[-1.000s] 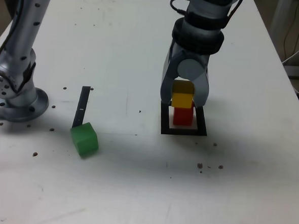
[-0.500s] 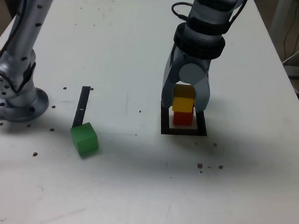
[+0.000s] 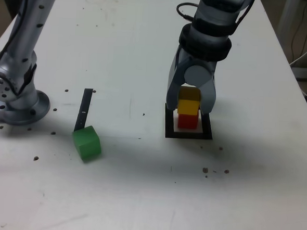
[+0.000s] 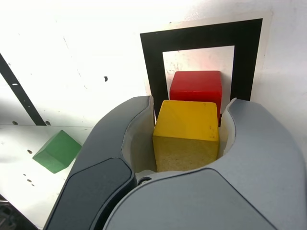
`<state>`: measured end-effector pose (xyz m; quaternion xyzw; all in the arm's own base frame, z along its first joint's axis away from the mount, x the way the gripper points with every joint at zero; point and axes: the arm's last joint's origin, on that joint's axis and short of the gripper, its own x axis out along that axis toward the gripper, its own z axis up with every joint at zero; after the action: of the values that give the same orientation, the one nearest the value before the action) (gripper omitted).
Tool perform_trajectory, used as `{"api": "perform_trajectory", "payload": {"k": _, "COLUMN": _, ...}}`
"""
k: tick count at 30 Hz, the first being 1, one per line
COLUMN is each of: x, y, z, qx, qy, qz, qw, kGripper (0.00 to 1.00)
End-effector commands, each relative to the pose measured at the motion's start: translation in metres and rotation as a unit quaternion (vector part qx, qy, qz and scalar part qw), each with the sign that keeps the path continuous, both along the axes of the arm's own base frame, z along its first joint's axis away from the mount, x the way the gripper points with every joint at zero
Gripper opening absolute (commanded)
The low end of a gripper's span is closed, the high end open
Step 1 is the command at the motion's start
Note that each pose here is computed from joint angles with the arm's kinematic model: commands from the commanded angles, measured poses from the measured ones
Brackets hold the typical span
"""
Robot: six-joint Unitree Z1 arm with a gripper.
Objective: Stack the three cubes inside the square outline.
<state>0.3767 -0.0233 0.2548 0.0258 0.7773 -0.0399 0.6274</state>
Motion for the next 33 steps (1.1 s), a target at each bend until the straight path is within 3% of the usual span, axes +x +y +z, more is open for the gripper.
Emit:
{"api": "perform_trajectory", "payload": {"k": 1, "x": 0.0021, "y": 0.0013, "z": -0.001, "qx": 0.0, "qy": -0.001, "qz": 0.001, "qw": 1.0, "kGripper": 0.14}}
{"api": "perform_trajectory", "payload": {"k": 11, "x": 0.0035, "y": 0.0018, "z": -0.0022, "qx": 0.003, "qy": -0.004, "qz": 0.001, "qw": 1.0, "kGripper": 0.15}}
{"api": "perform_trajectory", "payload": {"k": 18, "x": 0.0036, "y": 0.0016, "z": -0.0057, "qx": 0.0, "qy": 0.002, "qz": 0.002, "qw": 1.0, "kGripper": 0.23}}
{"api": "perform_trajectory", "payload": {"k": 23, "x": 0.0035, "y": 0.0011, "z": -0.0066, "qx": -0.004, "qy": 0.003, "qz": 0.002, "qw": 1.0, "kGripper": 0.48}}
{"api": "perform_trajectory", "payload": {"k": 29, "x": 0.0039, "y": 0.0015, "z": -0.0065, "qx": 0.0, "qy": -0.002, "qz": 0.001, "qw": 1.0, "kGripper": 0.92}}
{"api": "perform_trajectory", "payload": {"k": 31, "x": 0.0037, "y": 0.002, "z": -0.0061, "qx": 0.004, "qy": -0.003, "qz": 0.001, "qw": 1.0, "kGripper": 0.99}}
{"api": "perform_trajectory", "payload": {"k": 33, "x": 0.0034, "y": 0.0024, "z": -0.0054, "qx": 0.008, "qy": -0.004, "qz": 0.002, "qw": 1.0, "kGripper": 1.0}}
